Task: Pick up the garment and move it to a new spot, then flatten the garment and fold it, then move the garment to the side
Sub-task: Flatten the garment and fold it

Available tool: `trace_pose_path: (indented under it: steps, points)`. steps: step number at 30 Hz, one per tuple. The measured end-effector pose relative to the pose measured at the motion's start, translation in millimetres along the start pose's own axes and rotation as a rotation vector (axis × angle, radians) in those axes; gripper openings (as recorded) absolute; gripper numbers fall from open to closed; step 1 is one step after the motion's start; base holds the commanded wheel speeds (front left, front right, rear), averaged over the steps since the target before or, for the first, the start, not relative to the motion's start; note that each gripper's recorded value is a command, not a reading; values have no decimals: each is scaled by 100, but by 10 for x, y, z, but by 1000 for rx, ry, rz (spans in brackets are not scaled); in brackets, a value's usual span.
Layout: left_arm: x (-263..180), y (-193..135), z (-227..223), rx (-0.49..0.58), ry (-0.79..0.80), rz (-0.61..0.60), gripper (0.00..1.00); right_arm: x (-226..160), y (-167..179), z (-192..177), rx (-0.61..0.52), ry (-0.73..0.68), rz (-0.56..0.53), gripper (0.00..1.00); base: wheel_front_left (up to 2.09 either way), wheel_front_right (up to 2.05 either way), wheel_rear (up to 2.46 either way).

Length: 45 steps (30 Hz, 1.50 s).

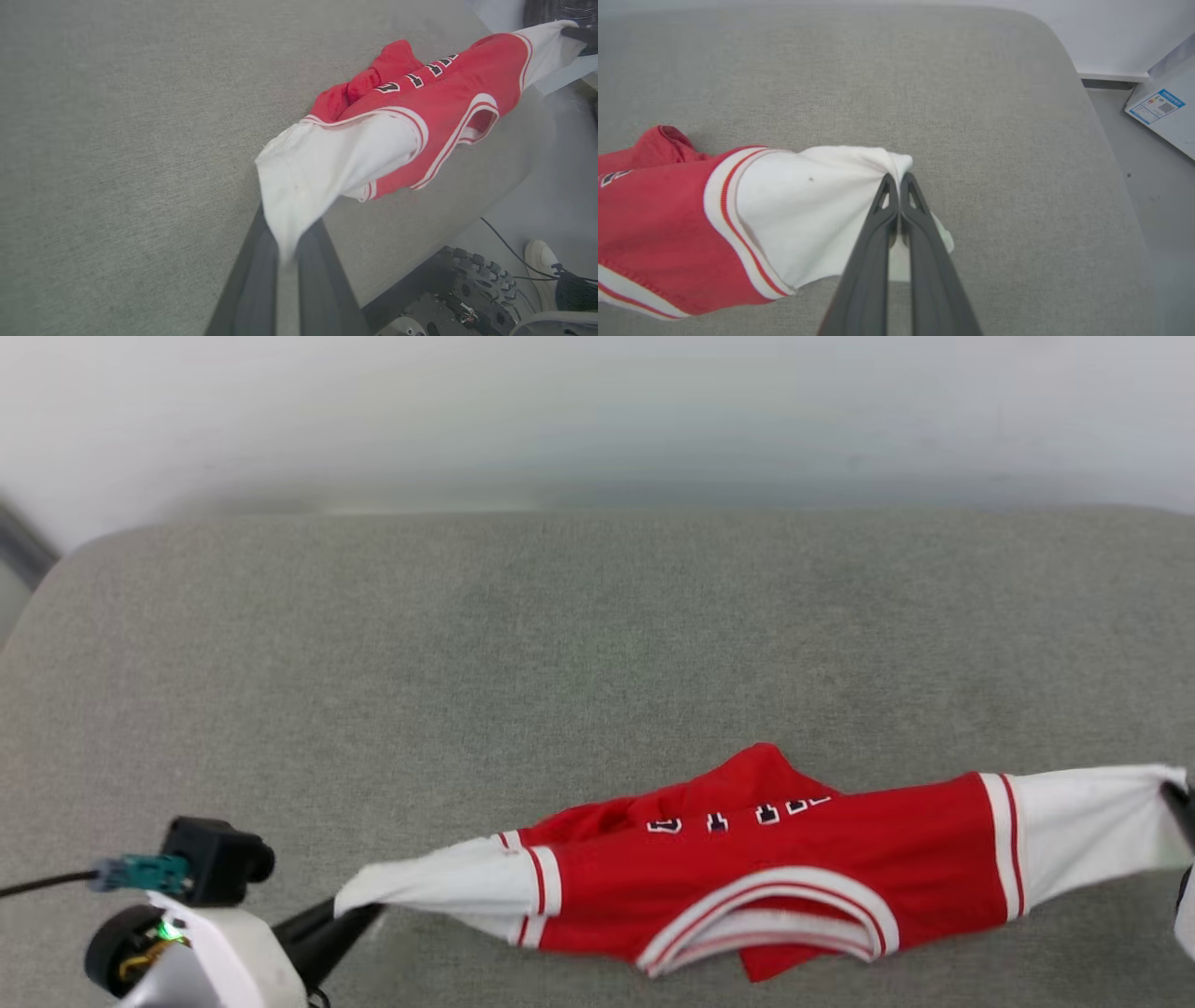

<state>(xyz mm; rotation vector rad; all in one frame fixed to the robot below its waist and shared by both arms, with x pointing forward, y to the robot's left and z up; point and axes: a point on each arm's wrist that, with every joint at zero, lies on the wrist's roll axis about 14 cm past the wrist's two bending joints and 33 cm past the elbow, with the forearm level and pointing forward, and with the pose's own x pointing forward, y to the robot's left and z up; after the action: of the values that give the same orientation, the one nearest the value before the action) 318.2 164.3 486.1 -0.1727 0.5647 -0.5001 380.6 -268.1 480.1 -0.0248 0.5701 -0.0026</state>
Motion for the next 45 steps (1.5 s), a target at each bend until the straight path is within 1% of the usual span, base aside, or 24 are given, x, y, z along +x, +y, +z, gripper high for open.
trace_pose_path:
  steps: [3, 7, 14, 22, 25, 29, 33, 40, 45]
  points:
    - [-135, -43, 356, 41, -103, -16, 0, -126, 11, 347, -8, -81, 24, 0, 0, 0, 0]
    - [-311, 46, 928, 159, -263, 28, 0, -312, 11, 864, -22, -208, 52, 0, 0, 0, 0]
    - [-575, -10, 1749, 259, -502, 40, 0, -670, 64, 1708, -24, -437, 100, 0, 0, 0, 0]
    - [-862, -127, 2548, 335, -731, 69, 0, -990, 166, 2408, -47, -635, 132, 0, 0, 0, 0]
    - [-883, -147, 2761, 338, -780, 72, 0, -1038, 206, 2615, -57, -696, 135, 0, 0, 0, 0]
    - [-793, -69, 2959, 338, -791, 90, 0, -965, 252, 2780, -71, -725, 136, 0, 0, 0, 0]
    - [-582, 9, 3119, 289, -793, 73, 0, -787, 313, 2894, -99, -729, 136, 0, 0, 0, 0]
    - [-97, 297, 3516, 276, -797, 106, 0, -286, 329, 3168, -160, -741, 99, 0, 0, 0, 0]
    - [281, 562, 3903, 246, -853, 137, 0, 170, 272, 3449, -173, -789, 54, 0, 0, 0, 0]
